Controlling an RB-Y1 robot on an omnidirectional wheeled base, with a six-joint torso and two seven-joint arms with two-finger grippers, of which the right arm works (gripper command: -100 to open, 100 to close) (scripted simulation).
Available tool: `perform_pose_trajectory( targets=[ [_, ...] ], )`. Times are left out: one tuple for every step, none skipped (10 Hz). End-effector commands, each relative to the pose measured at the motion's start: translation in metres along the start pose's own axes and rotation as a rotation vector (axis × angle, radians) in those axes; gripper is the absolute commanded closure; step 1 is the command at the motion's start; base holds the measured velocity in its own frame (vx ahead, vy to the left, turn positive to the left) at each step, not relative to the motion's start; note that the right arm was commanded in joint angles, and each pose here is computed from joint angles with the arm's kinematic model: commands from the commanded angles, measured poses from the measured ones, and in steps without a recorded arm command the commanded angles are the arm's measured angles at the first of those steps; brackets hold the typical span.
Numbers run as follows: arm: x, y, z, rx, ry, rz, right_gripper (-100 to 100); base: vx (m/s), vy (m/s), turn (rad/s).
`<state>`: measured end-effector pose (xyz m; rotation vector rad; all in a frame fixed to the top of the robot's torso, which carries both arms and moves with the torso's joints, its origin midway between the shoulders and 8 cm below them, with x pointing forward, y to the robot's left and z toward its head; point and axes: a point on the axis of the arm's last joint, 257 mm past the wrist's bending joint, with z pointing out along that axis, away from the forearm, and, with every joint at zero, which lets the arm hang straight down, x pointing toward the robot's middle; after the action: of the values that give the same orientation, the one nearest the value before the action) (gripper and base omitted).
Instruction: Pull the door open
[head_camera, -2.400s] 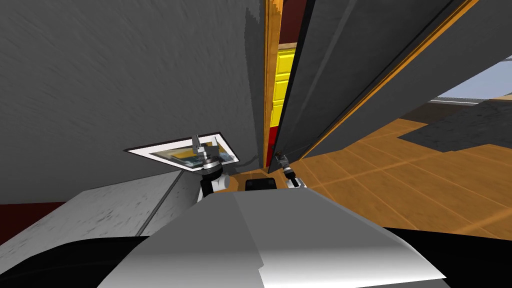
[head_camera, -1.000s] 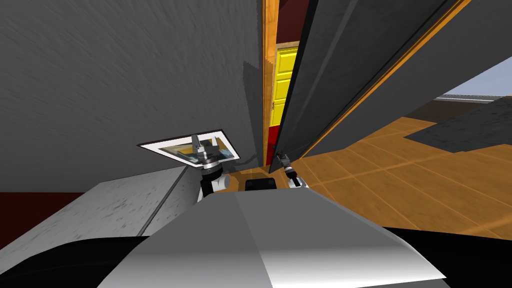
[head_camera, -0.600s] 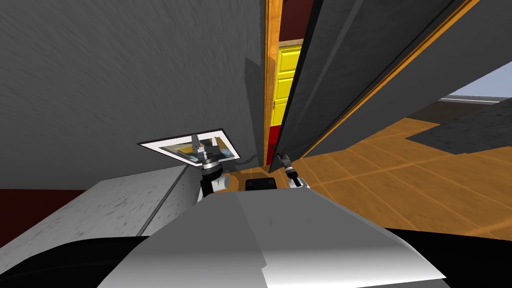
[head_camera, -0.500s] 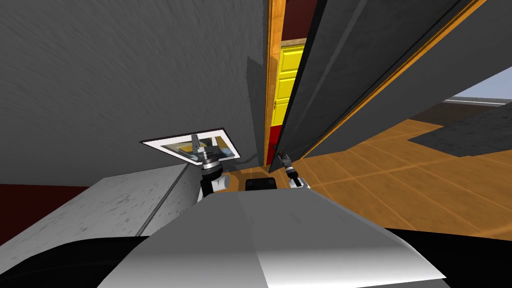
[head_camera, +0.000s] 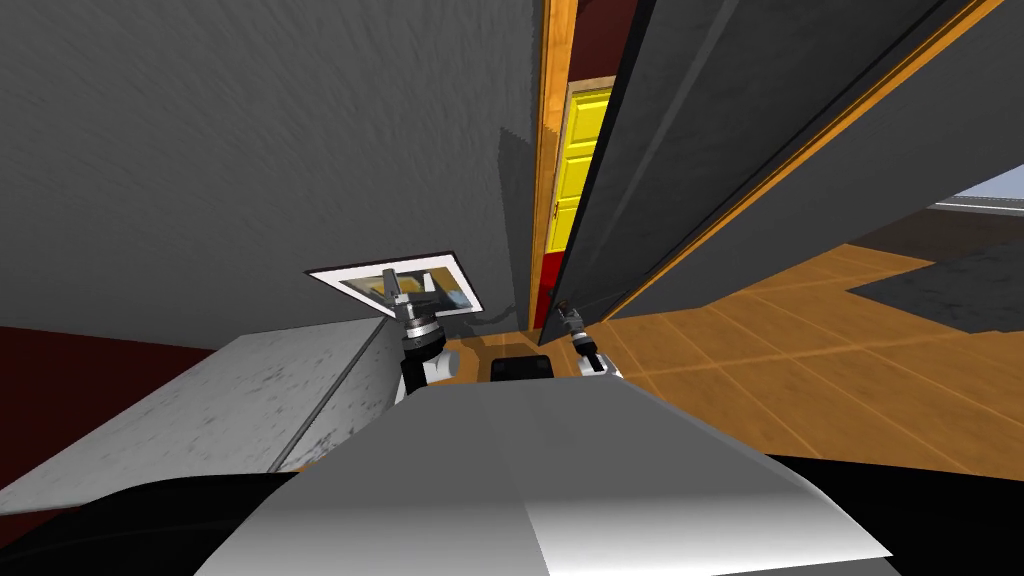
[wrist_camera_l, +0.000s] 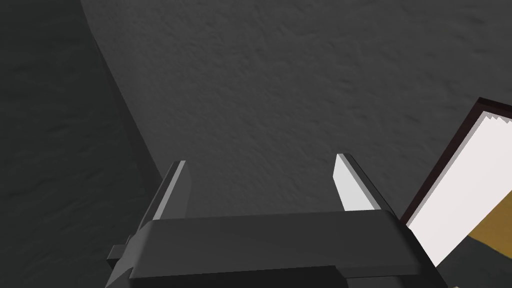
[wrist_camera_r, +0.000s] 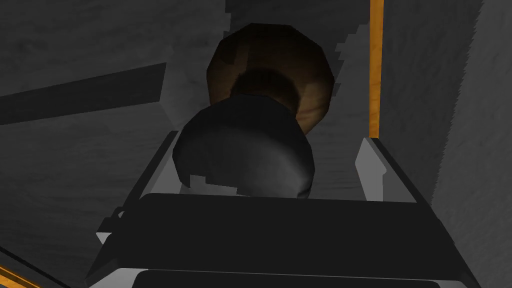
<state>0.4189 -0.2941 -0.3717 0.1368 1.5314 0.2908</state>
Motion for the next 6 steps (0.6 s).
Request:
perform_pose_trajectory(
  targets=[
    [0.0058,0.0113,-0.0008,-0.011,0.003,0.075,100,-0.063,-0.031,0.079],
    [0.0058,0.0113,-0.0008,-0.011,0.003,0.082,100,-0.048,-0.015,0.056],
    [0.005,0.0101,-0.0004,-0.007,-0.001,0.126,100,-0.047,-0.022,0.095],
    [0.0043,0.0089,0.0,-0.003,-0.004,0.16,100,-0.06,-0.041,0.158],
    [0.0043,0.0089,0.0,-0.003,-0.004,0.171,100,-0.042,-0.033,0.061],
    [0.0036,0.0077,0.0004,0.0,-0.008,0.215,100,-0.04,-0.023,0.075]
  ],
)
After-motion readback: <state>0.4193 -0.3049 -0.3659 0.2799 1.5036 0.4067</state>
